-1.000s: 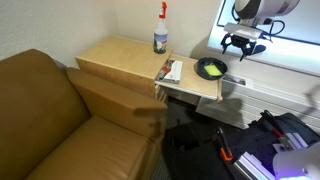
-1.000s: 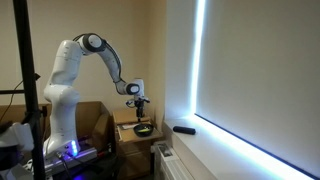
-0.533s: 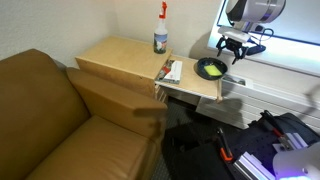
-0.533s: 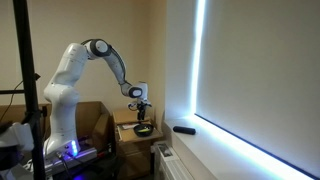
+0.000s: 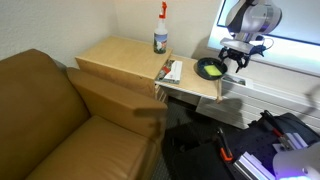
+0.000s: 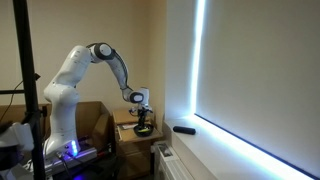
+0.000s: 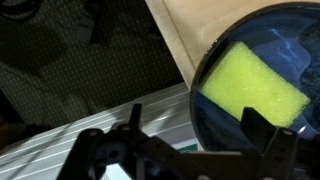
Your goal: Take the bowl and put it on the drawer counter
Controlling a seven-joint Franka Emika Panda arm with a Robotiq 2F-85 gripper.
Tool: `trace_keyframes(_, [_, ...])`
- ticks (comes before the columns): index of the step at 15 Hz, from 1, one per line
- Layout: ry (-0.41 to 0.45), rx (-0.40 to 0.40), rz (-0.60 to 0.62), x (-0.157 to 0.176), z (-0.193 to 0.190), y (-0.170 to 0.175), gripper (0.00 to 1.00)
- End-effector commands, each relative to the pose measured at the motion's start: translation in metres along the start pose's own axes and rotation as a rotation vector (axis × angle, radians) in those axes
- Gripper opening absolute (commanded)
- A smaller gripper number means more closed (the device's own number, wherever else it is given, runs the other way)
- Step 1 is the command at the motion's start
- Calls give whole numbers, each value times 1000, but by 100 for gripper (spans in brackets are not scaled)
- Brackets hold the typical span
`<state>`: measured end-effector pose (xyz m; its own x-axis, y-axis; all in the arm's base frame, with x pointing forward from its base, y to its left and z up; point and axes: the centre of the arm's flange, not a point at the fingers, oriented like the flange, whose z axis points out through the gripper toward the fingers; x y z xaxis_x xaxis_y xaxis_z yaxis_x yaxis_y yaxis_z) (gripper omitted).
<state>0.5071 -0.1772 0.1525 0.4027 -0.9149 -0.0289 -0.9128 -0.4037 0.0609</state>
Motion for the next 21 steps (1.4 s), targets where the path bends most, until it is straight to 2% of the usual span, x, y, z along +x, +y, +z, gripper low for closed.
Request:
trace_keyframes(1, [34,6,-41,14,19,-2,100])
trace_keyframes(4, [70,26,10,22,31,-7,100])
trace_keyframes(5, [38,4,-10,13,21,-1,100])
trace_keyframes(12, [60,20,-11,20,38,-5,100])
trace_keyframes(17, [29,-25,-11,23,50,-4,100])
trace_keyframes(21, [27,5,22,23,57,-8,100])
